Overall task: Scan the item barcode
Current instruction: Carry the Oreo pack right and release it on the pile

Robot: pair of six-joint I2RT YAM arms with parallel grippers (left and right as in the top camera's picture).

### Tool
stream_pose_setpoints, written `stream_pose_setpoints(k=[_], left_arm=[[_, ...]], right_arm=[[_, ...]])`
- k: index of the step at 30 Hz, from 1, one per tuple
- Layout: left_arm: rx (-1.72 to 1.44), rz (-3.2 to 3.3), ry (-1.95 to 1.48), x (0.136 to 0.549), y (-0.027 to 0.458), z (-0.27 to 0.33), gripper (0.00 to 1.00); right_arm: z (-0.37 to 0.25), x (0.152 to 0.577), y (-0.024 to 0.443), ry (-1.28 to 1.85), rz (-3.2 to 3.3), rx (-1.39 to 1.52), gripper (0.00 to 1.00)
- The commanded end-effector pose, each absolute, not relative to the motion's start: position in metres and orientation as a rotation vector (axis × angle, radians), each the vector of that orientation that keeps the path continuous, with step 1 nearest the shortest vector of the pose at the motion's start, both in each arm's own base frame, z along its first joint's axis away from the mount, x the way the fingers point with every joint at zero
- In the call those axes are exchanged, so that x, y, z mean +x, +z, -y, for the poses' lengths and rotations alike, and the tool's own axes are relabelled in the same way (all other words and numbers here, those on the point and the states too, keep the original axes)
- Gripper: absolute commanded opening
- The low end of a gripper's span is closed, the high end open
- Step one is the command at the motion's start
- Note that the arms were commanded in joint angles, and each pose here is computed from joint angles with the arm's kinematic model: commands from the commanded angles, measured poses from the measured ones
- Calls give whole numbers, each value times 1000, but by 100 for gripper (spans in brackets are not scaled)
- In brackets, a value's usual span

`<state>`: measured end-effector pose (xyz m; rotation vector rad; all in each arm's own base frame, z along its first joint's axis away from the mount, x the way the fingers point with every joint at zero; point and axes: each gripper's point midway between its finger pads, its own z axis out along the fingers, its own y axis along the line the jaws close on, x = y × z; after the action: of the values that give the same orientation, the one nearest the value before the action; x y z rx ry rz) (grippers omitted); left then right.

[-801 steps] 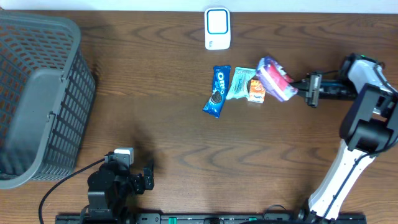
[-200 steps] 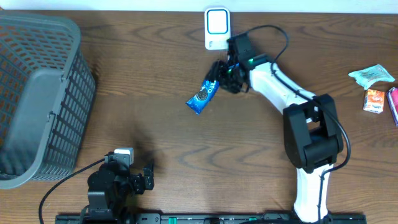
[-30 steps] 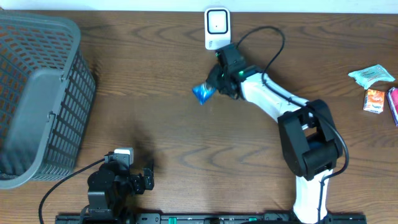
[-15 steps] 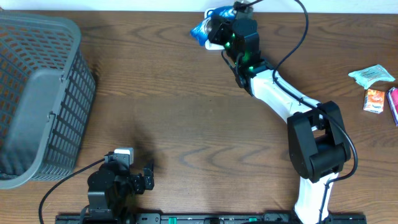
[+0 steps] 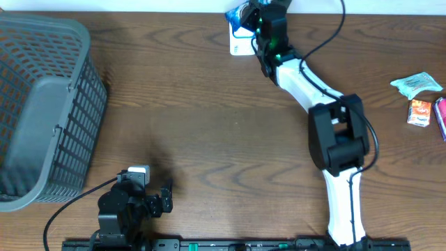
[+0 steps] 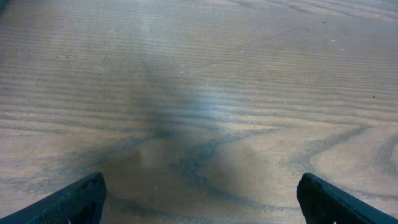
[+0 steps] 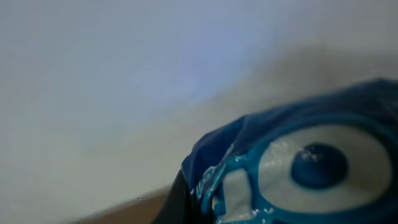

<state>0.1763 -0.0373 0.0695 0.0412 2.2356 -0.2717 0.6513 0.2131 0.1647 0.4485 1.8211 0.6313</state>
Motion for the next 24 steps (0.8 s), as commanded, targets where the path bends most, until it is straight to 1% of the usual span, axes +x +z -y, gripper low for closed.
stream_pose_setpoints(k=[1, 5, 10, 12, 13, 15, 16, 18, 21, 22, 24], left_arm=[[69, -2252, -279, 173, 65, 40, 98], [69, -2252, -279, 173, 65, 40, 98], [69, -2252, -279, 173, 65, 40, 98], [69, -2252, -279, 173, 65, 40, 98], [69, -2252, -279, 173, 65, 40, 98], [69, -2252, -279, 173, 65, 40, 98], [69, -2252, -279, 173, 65, 40, 98], [69, -2252, -279, 173, 65, 40, 98], [69, -2252, -279, 173, 65, 40, 98], [69, -2252, -279, 173, 65, 40, 98], [69, -2252, -279, 173, 65, 40, 98]], right_arm=[[-208, 662, 187, 646, -1780, 451, 1], [-199, 663, 202, 644, -1762, 430, 1], [-161, 663, 232, 619, -1747, 466, 1], [-129, 659, 243, 554, -1770, 510, 1], [-103, 654, 246, 484, -1798, 539, 1], [-70, 646, 245, 378, -1845, 570, 1], [-41, 637, 243, 289, -1887, 588, 1], [-9, 627, 240, 182, -1952, 548, 1], [57, 601, 222, -45, -2107, 466, 1], [68, 595, 216, -83, -2138, 466, 1], [114, 572, 199, -216, -2224, 517, 1]])
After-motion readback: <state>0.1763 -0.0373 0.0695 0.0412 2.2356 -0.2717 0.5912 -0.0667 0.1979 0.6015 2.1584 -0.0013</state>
